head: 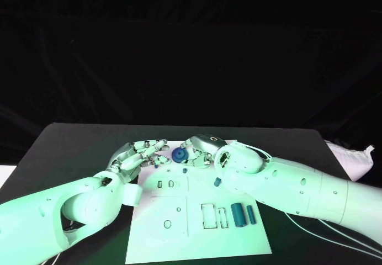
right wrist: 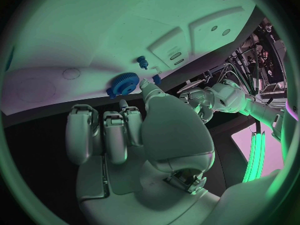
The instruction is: Assemble the parts on the task board
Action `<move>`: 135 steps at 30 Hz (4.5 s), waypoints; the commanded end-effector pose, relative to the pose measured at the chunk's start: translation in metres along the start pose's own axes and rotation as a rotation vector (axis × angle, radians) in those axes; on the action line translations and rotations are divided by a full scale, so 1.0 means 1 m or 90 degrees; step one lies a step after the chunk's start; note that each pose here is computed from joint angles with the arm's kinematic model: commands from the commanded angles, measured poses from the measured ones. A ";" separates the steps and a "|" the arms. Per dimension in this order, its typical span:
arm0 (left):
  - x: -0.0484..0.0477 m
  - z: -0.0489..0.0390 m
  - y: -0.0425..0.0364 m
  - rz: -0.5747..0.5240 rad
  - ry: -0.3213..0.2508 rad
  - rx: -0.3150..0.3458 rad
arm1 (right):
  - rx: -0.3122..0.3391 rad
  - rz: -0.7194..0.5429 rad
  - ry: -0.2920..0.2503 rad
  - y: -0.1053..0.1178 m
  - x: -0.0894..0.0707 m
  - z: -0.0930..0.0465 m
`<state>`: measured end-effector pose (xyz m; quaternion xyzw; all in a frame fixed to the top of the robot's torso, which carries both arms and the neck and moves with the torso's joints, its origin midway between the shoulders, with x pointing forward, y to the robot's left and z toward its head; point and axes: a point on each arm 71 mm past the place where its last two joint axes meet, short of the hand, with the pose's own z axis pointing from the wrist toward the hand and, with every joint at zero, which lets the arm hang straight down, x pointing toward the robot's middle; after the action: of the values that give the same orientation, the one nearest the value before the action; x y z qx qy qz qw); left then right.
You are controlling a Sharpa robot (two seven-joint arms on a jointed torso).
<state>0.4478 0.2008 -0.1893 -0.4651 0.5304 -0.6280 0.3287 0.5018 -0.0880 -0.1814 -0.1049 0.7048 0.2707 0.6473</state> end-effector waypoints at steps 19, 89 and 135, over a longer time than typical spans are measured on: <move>0.0018 0.0006 -0.0008 -0.005 0.008 0.005 | 0.039 -0.019 0.013 0.000 0.007 0.012; -0.0084 0.0034 0.0012 -0.001 -0.006 0.002 | 0.100 0.164 -0.018 -0.179 -0.008 -0.075; -0.0074 0.0030 0.0013 -0.002 -0.003 0.000 | 0.078 0.166 -0.039 -0.167 -0.006 -0.067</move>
<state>0.4538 0.2085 -0.1934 -0.4713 0.5297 -0.6196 0.3368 0.5301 -0.2655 -0.2149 0.0417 0.7115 0.3061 0.6311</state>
